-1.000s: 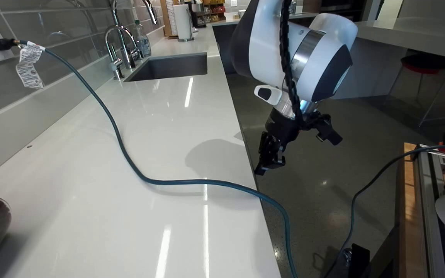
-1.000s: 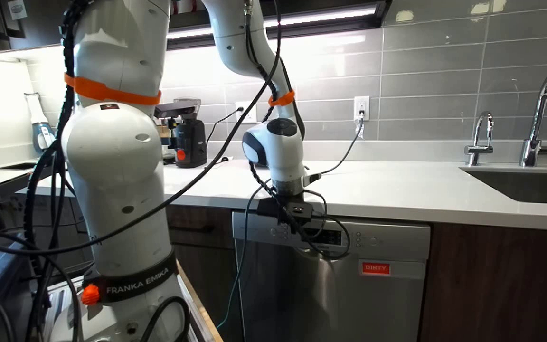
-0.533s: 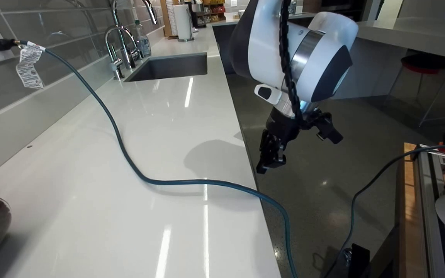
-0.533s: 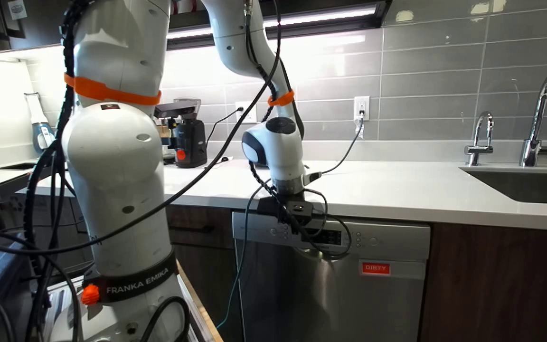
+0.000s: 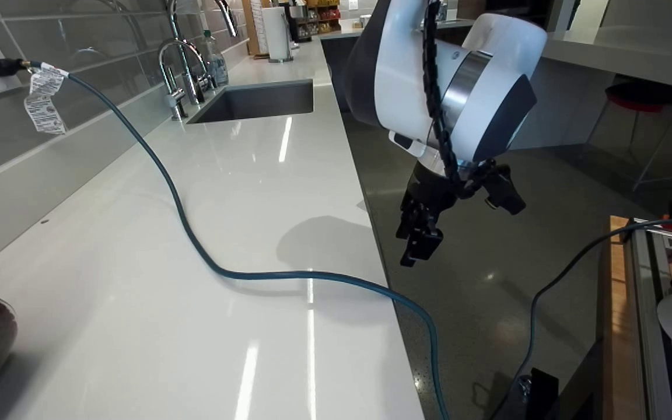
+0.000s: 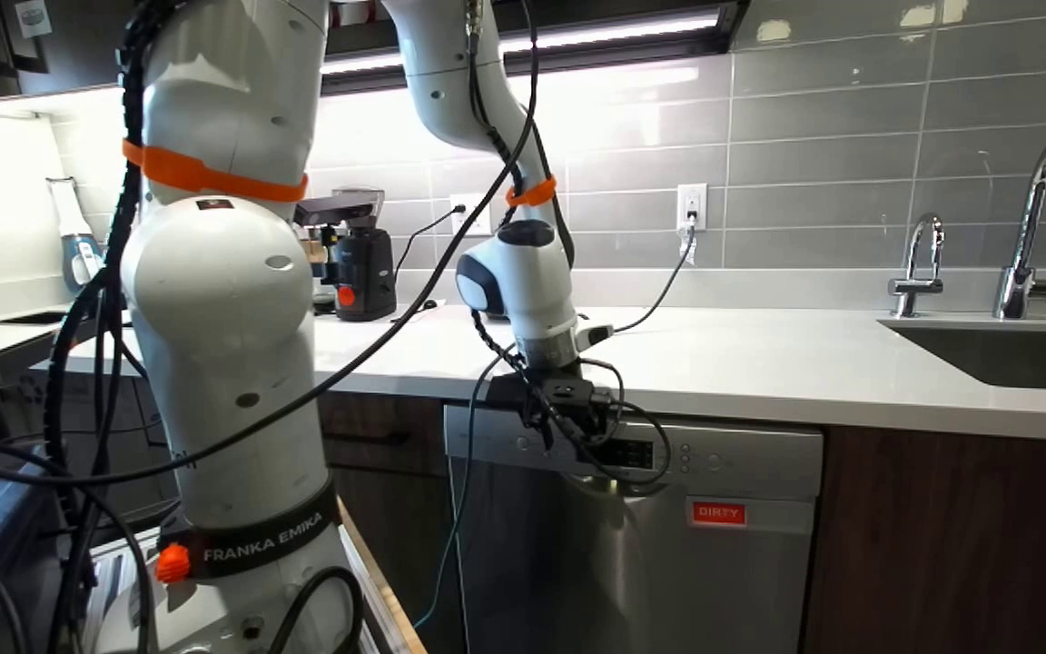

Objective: Press a button on the dishwasher.

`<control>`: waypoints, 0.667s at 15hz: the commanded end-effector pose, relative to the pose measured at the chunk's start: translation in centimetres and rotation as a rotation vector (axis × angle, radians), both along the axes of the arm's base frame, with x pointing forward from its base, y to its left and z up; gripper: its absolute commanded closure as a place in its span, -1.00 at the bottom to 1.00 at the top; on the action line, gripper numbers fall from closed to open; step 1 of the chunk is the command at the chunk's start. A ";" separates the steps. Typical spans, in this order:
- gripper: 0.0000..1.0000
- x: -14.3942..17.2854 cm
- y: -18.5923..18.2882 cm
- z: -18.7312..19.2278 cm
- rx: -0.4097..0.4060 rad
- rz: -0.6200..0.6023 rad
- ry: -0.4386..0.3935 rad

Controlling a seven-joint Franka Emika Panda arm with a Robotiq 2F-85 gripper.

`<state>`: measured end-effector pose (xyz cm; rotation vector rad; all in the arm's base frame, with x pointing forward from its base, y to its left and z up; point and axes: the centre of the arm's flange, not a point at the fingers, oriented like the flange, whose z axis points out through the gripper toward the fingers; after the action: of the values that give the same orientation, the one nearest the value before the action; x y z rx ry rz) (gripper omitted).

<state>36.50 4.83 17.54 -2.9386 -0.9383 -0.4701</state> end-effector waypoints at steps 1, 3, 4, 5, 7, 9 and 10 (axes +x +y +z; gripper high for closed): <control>-1.00 -0.5 0.6 0.3 -0.022 -0.024 0.028; -1.00 -0.6 0.6 0.3 -0.019 -0.032 0.037; -1.00 -0.7 0.6 0.4 -0.017 -0.040 0.043; -1.00 -0.9 0.6 0.5 -0.018 -0.048 0.048; -0.99 -1.2 0.6 0.8 -0.019 -0.065 0.059; -1.00 -1.6 0.7 1.1 -0.029 -0.079 0.066; -1.00 -1.7 0.7 1.3 -0.035 -0.082 0.068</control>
<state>34.88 5.17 16.84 -2.9727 -0.8485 -0.4053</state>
